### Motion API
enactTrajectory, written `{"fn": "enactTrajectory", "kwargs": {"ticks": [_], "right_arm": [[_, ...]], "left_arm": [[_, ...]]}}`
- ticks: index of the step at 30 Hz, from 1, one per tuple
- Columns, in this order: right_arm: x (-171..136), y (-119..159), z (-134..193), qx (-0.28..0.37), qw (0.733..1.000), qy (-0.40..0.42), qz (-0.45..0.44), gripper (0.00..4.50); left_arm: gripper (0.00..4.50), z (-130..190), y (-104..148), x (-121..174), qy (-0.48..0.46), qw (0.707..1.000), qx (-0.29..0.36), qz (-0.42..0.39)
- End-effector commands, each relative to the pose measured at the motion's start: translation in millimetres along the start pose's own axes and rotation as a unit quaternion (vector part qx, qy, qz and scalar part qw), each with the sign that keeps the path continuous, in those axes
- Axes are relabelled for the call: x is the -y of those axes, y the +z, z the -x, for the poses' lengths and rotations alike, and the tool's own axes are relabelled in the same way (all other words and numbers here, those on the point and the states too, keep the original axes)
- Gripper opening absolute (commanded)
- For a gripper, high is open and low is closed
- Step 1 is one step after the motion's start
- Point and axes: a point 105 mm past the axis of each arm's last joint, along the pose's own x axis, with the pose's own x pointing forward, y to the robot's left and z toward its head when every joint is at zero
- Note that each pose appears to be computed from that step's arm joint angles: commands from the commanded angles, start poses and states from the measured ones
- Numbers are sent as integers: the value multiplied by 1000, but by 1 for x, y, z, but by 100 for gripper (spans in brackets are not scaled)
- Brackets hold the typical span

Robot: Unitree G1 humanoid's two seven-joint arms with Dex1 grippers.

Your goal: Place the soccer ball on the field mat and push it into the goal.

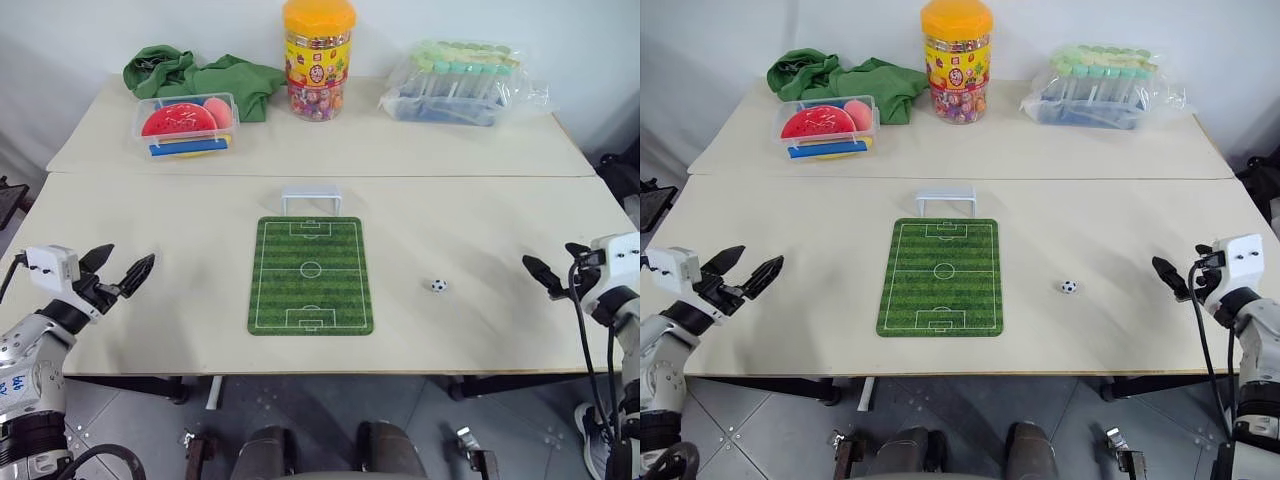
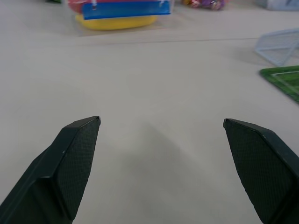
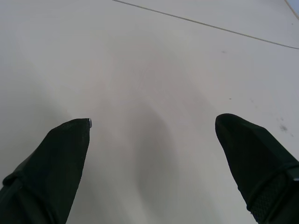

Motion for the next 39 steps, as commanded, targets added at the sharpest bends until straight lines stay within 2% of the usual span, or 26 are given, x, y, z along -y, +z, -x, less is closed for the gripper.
{"fn": "enactTrajectory", "kwargs": {"ticks": [1, 7, 9, 12, 15, 20, 25, 33, 39], "right_arm": [[5, 14, 5, 32, 999, -11, 6, 448], [5, 19, 10, 35, 999, -11, 10, 448], [-3, 34, 10, 50, 999, 8, 19, 448], [-21, 44, 6, 49, 997, 45, 25, 448], [-57, 50, 4, 42, 990, 128, 36, 448], [-104, 44, 12, 2, 962, 264, 72, 448], [-126, 39, 12, -15, 936, 339, 98, 448], [-139, 25, -5, -28, 922, 371, 106, 448], [-141, 8, -20, -41, 924, 365, 104, 448]], "left_arm": [[450, 0, 11, -2, 18, 1000, 20, -8], [450, -1, 11, 6, -5, 1000, 13, -19], [450, -6, 18, 6, -8, 1000, 14, -21], [450, -13, 19, 12, -40, 999, 16, -17], [450, -17, 29, 28, -100, 993, 55, -22], [450, -14, 31, 51, -180, 979, 90, -20], [450, -11, 26, 55, -191, 978, 86, -19], [450, -7, 23, 59, -190, 978, 88, -17], [450, -4, 21, 60, -184, 979, 83, -20]]}}
